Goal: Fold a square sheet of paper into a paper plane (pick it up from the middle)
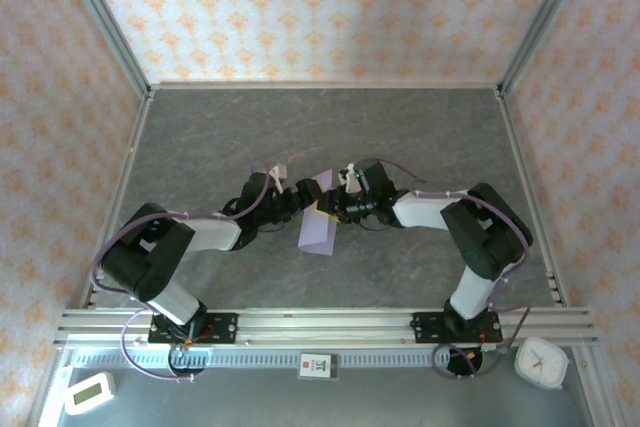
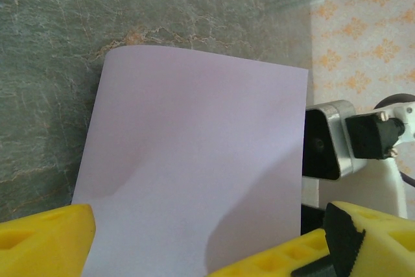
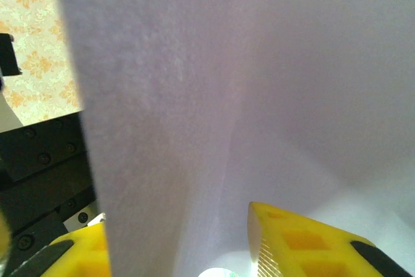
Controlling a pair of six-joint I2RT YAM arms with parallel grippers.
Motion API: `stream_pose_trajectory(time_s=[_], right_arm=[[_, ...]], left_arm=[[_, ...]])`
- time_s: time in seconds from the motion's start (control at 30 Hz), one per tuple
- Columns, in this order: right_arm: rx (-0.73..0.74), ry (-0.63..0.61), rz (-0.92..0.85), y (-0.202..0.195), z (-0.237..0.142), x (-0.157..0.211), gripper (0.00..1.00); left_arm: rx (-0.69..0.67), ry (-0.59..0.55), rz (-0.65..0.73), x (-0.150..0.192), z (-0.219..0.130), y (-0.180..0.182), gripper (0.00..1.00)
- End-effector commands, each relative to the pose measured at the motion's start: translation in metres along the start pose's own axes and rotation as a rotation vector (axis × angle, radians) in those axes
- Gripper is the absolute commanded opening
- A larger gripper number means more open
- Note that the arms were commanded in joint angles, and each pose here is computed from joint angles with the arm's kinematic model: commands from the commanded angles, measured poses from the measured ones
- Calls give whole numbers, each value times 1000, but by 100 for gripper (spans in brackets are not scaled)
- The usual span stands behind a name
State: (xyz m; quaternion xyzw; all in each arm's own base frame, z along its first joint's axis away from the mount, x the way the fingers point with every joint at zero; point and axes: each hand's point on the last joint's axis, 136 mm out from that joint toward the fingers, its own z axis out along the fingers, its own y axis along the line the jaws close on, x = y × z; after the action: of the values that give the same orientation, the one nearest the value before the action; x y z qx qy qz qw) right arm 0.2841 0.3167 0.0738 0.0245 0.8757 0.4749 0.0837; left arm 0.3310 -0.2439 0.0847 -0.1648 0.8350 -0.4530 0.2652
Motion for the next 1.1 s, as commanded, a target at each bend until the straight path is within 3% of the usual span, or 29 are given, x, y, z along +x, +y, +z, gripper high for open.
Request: stream_pose_trajectory(time_s=[0.0, 0.13, 0.57, 0.83, 1.07], right_arm=[[-10, -52, -17, 9, -12, -9, 26], [-67, -40, -17, 16, -13, -5, 0], [-293, 32, 72, 31, -2, 8, 0], [-192, 25, 65, 8, 1, 12, 3], [-103, 7, 48, -6, 1, 11, 9]], left_arm=[[16, 10, 14, 2, 0, -1, 93], [49, 0, 2, 1, -2, -6, 93], [158, 5, -47, 7, -4, -22, 94], [118, -22, -35, 3, -8, -17, 95], [-45, -18, 72, 2, -15, 3, 96]])
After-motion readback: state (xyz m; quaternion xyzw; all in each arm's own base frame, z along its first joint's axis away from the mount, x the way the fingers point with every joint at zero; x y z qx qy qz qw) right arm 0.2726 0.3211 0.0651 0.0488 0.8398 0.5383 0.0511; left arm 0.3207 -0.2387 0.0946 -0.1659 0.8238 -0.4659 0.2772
